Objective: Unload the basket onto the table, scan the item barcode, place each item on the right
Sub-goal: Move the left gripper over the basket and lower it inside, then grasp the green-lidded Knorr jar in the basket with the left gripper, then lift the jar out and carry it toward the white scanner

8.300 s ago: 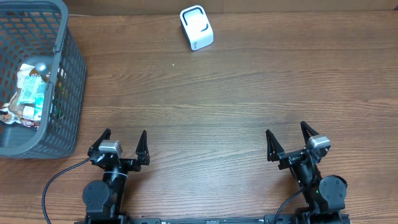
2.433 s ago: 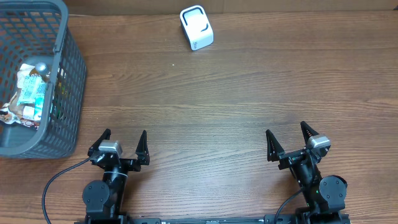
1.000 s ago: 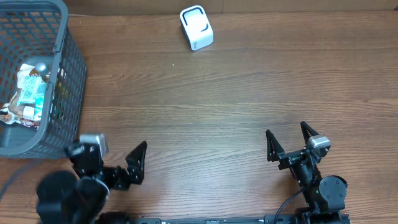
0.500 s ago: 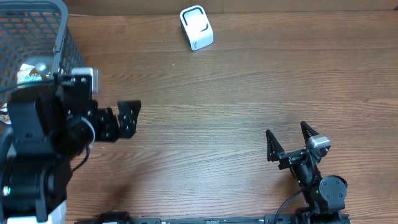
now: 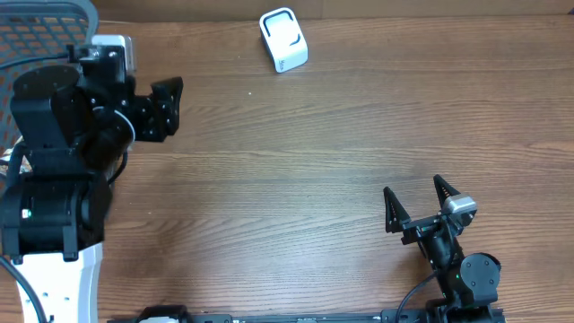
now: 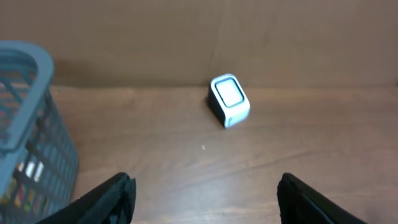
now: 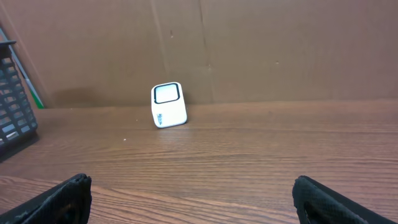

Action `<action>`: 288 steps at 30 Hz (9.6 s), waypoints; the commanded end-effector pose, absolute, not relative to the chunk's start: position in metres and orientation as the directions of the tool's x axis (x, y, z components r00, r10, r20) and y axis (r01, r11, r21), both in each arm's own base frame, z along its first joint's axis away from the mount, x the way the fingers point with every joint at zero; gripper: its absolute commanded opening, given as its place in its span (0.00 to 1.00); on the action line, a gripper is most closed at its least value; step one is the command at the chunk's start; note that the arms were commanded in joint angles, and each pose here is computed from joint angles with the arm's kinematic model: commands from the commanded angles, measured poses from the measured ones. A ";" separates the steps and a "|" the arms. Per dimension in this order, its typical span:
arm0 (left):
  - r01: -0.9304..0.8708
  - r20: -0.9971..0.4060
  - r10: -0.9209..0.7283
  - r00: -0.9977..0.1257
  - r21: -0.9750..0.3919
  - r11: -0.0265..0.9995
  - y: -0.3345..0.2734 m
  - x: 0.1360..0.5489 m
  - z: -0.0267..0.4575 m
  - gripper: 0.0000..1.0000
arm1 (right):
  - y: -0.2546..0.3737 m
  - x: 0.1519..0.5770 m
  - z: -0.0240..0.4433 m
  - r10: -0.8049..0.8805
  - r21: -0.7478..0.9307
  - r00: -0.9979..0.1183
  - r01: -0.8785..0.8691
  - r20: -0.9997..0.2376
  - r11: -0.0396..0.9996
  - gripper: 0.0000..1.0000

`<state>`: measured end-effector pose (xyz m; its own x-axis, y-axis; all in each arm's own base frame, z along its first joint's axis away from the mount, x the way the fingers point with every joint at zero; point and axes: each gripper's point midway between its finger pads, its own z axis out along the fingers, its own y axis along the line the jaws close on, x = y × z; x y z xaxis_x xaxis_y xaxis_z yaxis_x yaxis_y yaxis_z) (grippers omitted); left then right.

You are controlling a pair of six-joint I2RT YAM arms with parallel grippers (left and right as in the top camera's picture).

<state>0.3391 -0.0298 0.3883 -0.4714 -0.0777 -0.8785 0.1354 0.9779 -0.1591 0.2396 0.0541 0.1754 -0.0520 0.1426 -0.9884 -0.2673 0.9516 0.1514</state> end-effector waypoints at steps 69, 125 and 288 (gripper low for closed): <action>-0.578 -0.863 -0.299 -0.407 -0.010 0.816 0.187 0.328 0.402 0.82 | 0.052 0.240 0.173 0.141 0.149 -0.048 -0.258 -0.989 0.955 1.00; -0.279 -0.128 -0.284 -0.950 -0.055 0.959 0.210 0.367 0.095 1.00 | 0.052 0.240 0.173 0.141 0.149 -0.048 -0.258 -0.989 0.955 1.00; -0.315 -0.117 -0.338 -0.934 -0.178 0.932 -0.175 0.351 0.175 0.20 | 0.052 0.240 0.173 0.141 0.149 -0.048 -0.258 -0.989 0.955 1.00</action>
